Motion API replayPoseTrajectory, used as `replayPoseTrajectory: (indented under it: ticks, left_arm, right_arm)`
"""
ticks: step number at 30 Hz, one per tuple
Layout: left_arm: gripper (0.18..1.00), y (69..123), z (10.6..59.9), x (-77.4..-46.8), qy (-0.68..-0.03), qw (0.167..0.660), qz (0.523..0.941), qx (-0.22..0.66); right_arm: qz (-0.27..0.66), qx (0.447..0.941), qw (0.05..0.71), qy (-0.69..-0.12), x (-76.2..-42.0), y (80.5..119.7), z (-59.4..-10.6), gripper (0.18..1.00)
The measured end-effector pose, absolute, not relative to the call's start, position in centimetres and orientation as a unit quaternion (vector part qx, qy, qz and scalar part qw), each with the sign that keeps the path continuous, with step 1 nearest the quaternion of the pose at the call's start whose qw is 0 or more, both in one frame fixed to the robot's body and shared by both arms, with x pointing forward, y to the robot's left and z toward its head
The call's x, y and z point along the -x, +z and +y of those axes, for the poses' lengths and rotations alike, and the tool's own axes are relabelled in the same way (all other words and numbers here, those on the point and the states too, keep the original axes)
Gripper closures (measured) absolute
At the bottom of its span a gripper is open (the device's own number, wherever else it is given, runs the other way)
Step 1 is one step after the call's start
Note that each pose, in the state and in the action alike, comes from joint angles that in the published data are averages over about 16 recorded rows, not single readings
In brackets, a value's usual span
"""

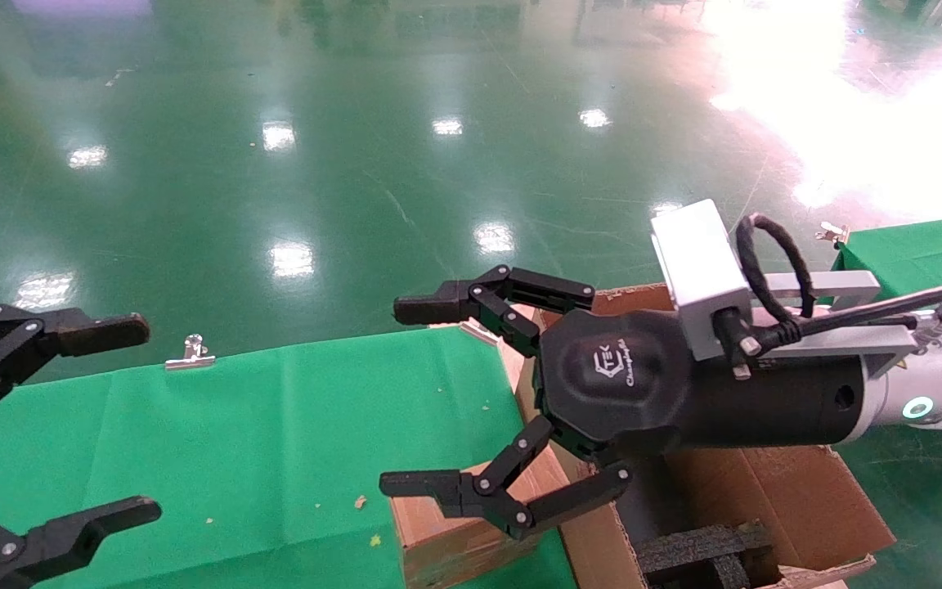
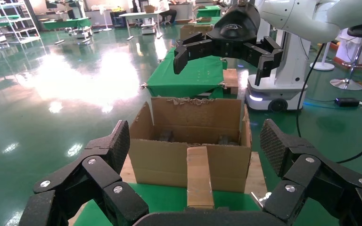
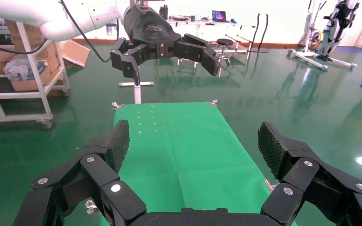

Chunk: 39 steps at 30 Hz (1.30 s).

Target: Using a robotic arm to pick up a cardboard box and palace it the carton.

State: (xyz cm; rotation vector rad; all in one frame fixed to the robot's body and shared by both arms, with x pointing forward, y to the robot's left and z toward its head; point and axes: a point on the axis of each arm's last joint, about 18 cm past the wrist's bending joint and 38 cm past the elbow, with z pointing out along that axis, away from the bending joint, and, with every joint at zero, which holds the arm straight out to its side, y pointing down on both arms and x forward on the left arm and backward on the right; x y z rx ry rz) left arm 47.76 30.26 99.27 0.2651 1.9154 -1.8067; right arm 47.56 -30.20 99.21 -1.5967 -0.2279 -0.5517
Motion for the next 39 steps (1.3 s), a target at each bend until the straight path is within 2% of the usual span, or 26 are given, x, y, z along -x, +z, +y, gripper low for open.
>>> replayPoseTrajectory:
  ticks: [10, 20, 29, 39]
  left_arm:
    - [0.200, 99.3, 30.3, -47.8, -0.662, 0.245, 0.702, -0.097]
    - [0.285, 99.3, 30.3, -47.8, -0.662, 0.245, 0.702, -0.097]
    - [0.463, 99.3, 30.3, -47.8, -0.662, 0.245, 0.702, -0.097]
    - [0.697, 99.3, 30.3, -47.8, -0.662, 0.245, 0.702, -0.097]
  right_arm:
    - [-0.097, 0.720, 0.641, -0.246, -47.9, 98.9, -30.1, 0.178]
    - [-0.088, 0.806, 0.531, -0.245, -50.8, 97.2, -29.2, 0.178]
    - [-0.079, 0.882, 0.401, -0.235, -55.5, 95.5, -28.3, 0.178]
    - [-0.104, 0.925, 0.297, -0.214, -59.7, 93.6, -26.9, 0.178]
